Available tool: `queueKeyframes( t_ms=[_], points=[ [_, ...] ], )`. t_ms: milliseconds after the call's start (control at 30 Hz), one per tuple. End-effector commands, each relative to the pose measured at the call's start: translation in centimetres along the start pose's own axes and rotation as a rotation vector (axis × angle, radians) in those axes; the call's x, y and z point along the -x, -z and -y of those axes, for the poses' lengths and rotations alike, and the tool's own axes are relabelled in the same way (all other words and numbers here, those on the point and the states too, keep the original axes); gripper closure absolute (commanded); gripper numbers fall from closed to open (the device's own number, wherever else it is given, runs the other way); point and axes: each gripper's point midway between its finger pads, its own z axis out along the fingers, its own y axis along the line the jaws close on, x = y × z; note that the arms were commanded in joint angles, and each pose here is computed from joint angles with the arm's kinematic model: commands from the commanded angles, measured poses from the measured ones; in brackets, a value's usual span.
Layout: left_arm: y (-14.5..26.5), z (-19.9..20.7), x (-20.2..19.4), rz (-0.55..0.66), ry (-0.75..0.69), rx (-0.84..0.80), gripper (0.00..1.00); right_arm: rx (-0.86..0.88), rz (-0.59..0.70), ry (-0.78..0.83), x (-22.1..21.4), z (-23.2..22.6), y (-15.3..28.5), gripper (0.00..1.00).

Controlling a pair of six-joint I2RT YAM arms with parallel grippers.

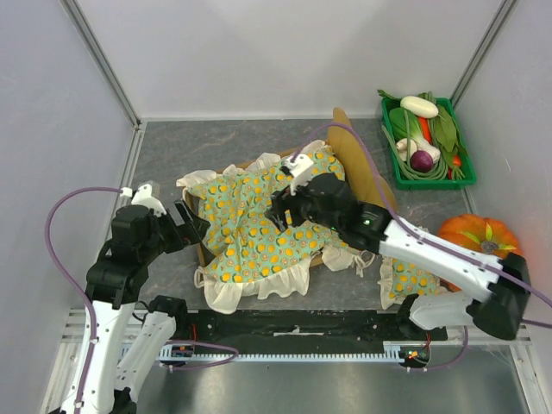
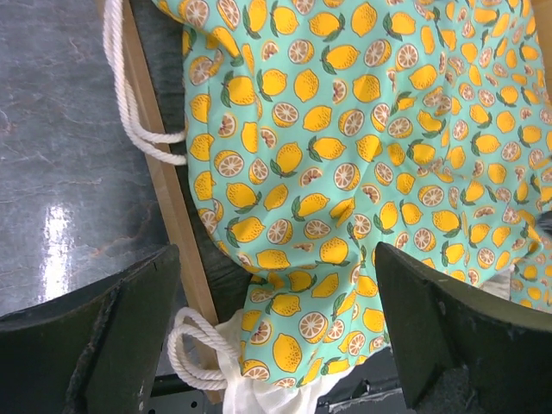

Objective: Set up the pet bed

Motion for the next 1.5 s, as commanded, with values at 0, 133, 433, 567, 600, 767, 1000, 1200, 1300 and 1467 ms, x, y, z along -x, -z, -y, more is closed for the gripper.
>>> queueKeyframes(
  t_ms=[0,133,433,567,600,767,1000,1200,1300,1467],
  points=[
    [-0.2,1.5,0.0,-0.015,0.000,-0.082,0.00,-0.143,-0.067,-0.040,-3.9,3.6,2.0,0.25],
    [-0.2,1.7,-0.5,-0.028,-0.003,-0.098,0.00,-0.399,-0.209,-0.025,-9.8,9.4,3.5,0.25],
    [-0.8,0.6,-2.4,-0.078,-0.005,-0.073,0.05,-0.134,-0.071,-0.100,-3.5,5.6,4.4,0.23],
    [-0.8,0.0,-2.1,-0.052,0.018,-0.039,0.04,-0.038,-0.048,-0.120,-2.3,1.3,5.8,0.20],
    [-0.8,-0.2,-2.1,-0.052,0.028,-0.025,0.04,-0.014,-0.057,-0.129,-2.9,0.4,6.0,0.20],
    [-1.2,-1.9,-2.7,-0.052,0.070,0.061,0.04,0.136,-0.151,-0.154,-7.3,-6.1,7.2,0.27],
    [-1.1,-1.9,-1.4,-0.002,0.076,0.076,0.03,0.252,-0.308,-0.088,-14.4,-12.3,8.2,0.27],
    [-1.7,-1.3,-1.0,-0.012,0.070,0.057,0.01,0.058,-0.303,-0.027,-16.3,-9.4,3.2,0.24],
    [-1.9,-1.2,-1.0,-0.016,0.068,0.053,0.01,0.001,-0.318,-0.030,-17.1,-7.8,0.5,0.24],
    [-2.2,-1.3,-1.1,-0.017,0.062,0.051,0.00,-0.032,-0.233,-0.078,-15.5,-4.7,-3.6,0.24]
  ],
)
